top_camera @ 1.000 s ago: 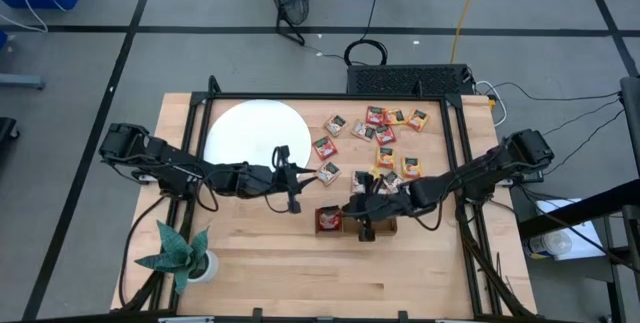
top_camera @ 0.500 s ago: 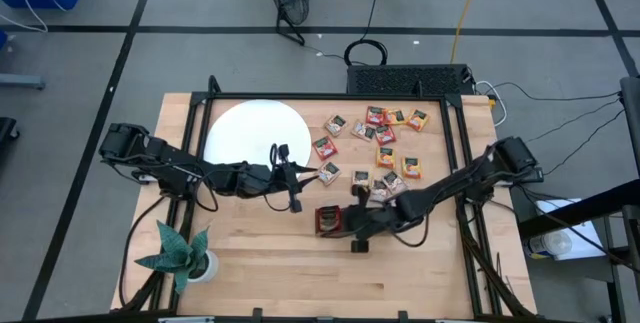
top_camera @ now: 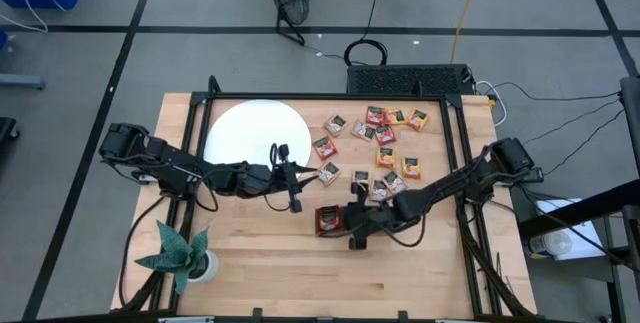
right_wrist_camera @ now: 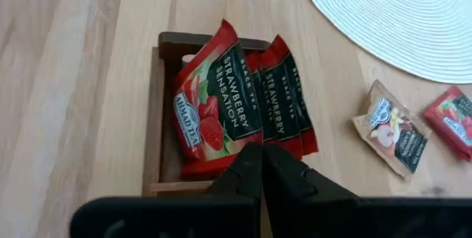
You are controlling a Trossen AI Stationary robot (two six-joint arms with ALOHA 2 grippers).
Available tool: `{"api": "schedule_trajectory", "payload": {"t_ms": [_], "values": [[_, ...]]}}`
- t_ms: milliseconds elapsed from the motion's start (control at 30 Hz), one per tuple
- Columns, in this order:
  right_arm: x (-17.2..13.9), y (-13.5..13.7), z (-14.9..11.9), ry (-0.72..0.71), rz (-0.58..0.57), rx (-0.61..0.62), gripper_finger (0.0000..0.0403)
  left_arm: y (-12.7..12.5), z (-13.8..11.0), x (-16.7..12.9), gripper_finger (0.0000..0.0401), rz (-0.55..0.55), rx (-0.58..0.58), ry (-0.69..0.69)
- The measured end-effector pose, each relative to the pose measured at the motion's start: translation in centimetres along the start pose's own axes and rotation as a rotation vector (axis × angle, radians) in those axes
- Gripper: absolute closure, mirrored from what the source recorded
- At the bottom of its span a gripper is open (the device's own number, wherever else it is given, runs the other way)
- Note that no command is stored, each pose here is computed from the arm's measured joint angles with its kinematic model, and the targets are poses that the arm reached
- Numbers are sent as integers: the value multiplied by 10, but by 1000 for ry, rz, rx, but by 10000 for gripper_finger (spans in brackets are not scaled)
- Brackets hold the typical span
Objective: Pick & Place Tea
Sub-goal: Put the red tea bag into the left section of the wooden organizer
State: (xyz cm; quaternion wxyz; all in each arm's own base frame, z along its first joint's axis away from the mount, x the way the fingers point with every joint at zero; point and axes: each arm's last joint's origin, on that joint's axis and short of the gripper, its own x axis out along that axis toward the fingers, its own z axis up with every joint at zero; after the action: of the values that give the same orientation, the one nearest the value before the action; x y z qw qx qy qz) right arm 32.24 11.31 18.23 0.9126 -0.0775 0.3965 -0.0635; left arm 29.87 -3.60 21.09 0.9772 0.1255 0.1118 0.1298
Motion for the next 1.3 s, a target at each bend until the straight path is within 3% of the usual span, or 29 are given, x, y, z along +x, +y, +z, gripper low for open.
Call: {"api": "schedule_trajectory", "payload": {"t_ms": [233, 467, 700, 767, 867, 1033, 1200, 1300], "values": [[1, -3, 0, -5, -35, -27, 357, 0, 0, 0, 325, 0, 0, 1], [0, -6, 2, -26, -154, -76, 290, 0, 0, 0, 325, -1, 1, 1], [-1, -6, 2, -30, -155, -127, 269, 0, 0, 0, 325, -1, -1, 2], [-3, -8, 1, -11, -160, -138, 269, 0, -1, 0, 325, 3, -35, 12], [-5, -15, -4, 35, -193, -155, 272, 9, -7, 3, 321, 73, -197, 64], [-13, -34, -16, 39, -320, -178, 267, 33, -28, 12, 276, 146, -353, 219], [-24, -60, -30, 16, -410, -133, 264, 59, -40, 26, 198, 73, -487, 261], [-30, -77, -43, -19, -463, -101, 266, 69, -44, 41, 165, 73, -503, 298]]}}
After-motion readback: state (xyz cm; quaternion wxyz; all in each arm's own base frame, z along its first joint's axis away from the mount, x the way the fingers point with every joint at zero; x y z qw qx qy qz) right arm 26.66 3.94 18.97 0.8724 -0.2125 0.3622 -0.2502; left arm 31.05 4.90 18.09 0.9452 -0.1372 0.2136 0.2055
